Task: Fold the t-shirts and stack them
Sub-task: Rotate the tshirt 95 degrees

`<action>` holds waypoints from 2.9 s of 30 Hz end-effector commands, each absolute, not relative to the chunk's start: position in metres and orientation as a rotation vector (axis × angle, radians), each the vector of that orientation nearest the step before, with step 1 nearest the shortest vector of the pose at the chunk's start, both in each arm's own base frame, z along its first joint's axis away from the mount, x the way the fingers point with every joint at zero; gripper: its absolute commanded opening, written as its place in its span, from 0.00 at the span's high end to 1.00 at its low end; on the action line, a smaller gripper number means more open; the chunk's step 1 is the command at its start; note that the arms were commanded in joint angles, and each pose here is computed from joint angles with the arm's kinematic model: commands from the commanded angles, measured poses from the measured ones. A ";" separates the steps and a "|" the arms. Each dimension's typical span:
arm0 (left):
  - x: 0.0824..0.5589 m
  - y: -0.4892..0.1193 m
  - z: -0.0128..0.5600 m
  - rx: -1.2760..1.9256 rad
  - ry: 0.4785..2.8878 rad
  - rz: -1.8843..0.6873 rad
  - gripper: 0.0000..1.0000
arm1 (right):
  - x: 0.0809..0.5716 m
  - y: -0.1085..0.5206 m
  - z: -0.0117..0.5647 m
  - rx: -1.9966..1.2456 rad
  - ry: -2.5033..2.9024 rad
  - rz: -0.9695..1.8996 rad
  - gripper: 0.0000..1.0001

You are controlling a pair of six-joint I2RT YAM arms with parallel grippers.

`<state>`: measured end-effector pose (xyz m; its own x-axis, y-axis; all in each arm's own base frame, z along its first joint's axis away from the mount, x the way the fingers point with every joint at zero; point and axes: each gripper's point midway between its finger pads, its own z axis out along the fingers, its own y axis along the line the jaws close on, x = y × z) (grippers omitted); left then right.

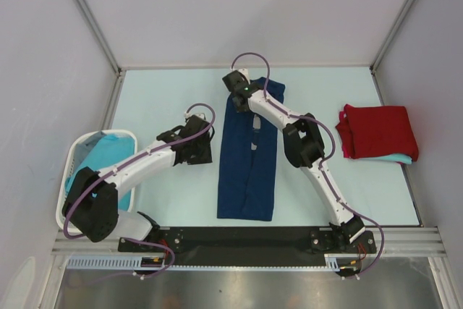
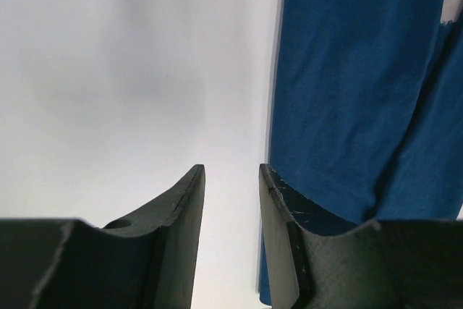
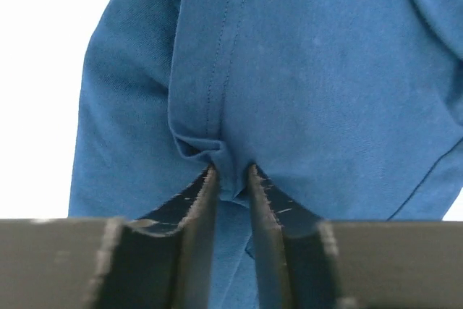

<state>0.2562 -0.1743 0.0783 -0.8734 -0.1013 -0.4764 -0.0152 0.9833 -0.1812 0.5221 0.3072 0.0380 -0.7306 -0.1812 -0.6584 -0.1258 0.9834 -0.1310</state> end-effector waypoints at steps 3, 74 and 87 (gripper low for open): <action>0.259 -0.180 0.081 -0.078 2.616 -0.264 0.59 | 0.532 0.310 0.069 -0.176 2.319 -0.112 0.87; 0.273 -0.206 0.075 -0.022 2.657 -0.333 0.62 | 0.584 0.231 0.150 0.073 2.235 0.063 0.33; 0.256 -0.195 0.066 0.017 2.693 -0.299 0.64 | 0.598 0.248 0.084 0.048 2.306 0.099 0.36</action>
<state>0.2636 -0.1980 0.0626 -0.9088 -0.0586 -0.4132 0.0326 0.9771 -0.2103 0.5821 0.2431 0.0509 -0.7285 0.0383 -0.6840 0.0168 0.9991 0.0380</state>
